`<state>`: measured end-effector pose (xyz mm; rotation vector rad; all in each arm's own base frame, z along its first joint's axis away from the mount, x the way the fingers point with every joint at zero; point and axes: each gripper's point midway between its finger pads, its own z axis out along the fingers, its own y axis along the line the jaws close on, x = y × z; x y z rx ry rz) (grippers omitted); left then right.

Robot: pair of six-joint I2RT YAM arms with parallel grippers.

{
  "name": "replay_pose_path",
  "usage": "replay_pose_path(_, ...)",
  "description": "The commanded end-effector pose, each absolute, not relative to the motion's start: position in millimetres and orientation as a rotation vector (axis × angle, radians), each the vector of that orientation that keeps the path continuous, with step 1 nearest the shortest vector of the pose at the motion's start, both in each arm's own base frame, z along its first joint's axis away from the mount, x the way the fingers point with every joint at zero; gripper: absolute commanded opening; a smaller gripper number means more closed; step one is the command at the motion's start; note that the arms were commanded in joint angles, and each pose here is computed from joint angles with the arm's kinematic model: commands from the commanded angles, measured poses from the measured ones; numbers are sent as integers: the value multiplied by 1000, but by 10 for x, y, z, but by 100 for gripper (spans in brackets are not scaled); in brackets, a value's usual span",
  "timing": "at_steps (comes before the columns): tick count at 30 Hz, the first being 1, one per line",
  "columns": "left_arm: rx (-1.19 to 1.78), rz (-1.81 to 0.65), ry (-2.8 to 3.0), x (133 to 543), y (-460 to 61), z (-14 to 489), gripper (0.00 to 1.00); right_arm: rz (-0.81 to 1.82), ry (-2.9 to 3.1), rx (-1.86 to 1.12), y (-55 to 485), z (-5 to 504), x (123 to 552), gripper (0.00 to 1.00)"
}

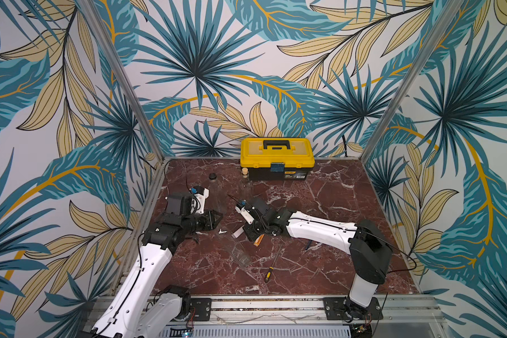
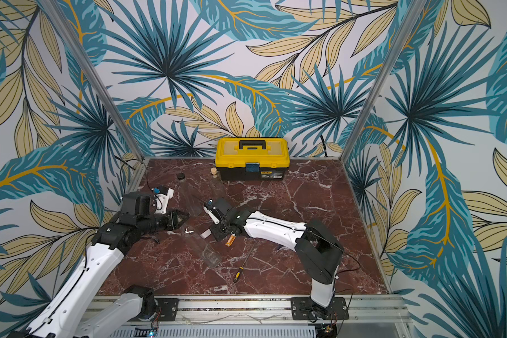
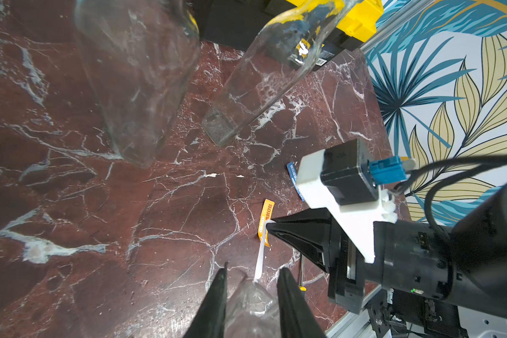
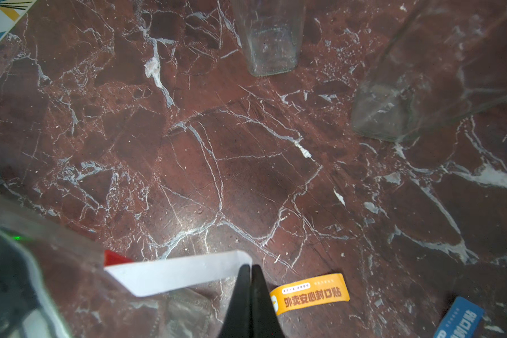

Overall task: Remove the label from the bottle
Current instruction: Tear open the label from the bottle.

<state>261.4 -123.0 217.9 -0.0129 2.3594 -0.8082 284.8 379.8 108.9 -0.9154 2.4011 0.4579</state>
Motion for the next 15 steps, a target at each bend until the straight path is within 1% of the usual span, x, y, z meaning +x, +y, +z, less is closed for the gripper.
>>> replay_pose_path(1,36,-853,2340,2612,-1291,2201,0,389,2412,-911,3735,994,2945,0)
replay_pose_path(15,56,-880,2324,2614,-1328,2251,0,360,2398,-926,3751,963,3007,0)
